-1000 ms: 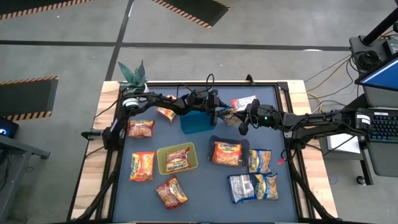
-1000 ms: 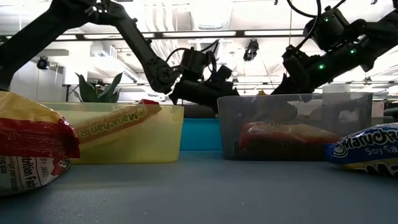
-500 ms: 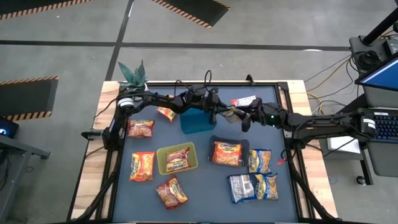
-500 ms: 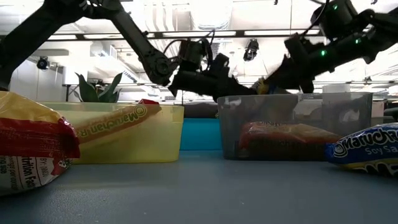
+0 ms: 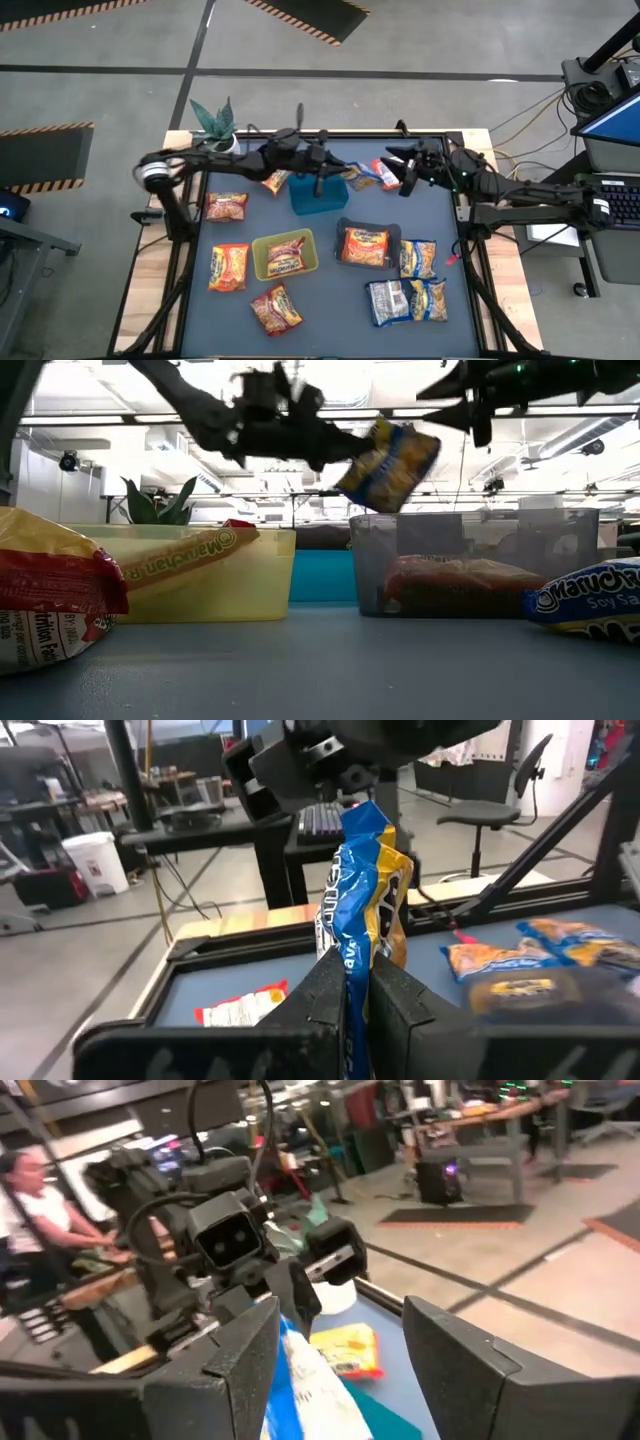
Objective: Sort Maruchan noodles
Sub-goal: Put the blue noodle pack into the blue bin
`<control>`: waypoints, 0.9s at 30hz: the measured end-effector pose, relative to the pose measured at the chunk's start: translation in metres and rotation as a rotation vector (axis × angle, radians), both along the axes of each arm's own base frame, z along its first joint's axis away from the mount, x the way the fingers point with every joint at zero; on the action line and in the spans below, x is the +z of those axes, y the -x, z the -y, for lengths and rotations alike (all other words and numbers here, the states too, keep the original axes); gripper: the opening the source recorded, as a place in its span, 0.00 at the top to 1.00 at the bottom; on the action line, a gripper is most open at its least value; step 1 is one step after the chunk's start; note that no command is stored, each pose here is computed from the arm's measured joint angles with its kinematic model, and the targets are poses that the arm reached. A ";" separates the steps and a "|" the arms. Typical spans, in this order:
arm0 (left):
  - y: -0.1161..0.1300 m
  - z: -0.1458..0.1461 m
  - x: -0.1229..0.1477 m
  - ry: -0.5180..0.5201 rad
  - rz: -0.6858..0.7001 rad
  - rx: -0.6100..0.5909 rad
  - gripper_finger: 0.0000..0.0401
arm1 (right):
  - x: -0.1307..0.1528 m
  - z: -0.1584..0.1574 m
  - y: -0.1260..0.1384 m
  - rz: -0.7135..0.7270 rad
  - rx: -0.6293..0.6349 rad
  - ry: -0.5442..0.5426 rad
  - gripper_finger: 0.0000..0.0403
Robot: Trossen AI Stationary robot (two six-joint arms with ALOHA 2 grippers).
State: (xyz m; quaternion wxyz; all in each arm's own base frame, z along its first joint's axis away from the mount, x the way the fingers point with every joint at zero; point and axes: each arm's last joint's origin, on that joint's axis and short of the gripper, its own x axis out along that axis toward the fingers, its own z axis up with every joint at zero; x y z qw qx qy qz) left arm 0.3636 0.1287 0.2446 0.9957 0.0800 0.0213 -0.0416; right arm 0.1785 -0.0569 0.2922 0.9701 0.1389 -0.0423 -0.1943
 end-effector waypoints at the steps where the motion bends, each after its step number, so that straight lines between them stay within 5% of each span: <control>1: 0.009 0.003 0.003 -0.002 0.004 0.006 0.99 | 0.002 0.000 -0.001 0.002 0.013 0.010 0.50; 13: 0.094 0.028 -0.013 -0.115 -0.038 0.259 0.97 | -0.032 0.008 -0.029 -0.138 0.028 -0.070 0.50; 22: 0.108 0.034 -0.022 -0.057 0.065 0.271 0.98 | -0.066 0.012 -0.072 -0.154 0.302 -0.002 0.50; 27: 0.106 0.035 -0.018 -0.025 0.087 0.212 0.98 | -0.077 0.017 -0.084 -0.132 0.281 0.062 0.50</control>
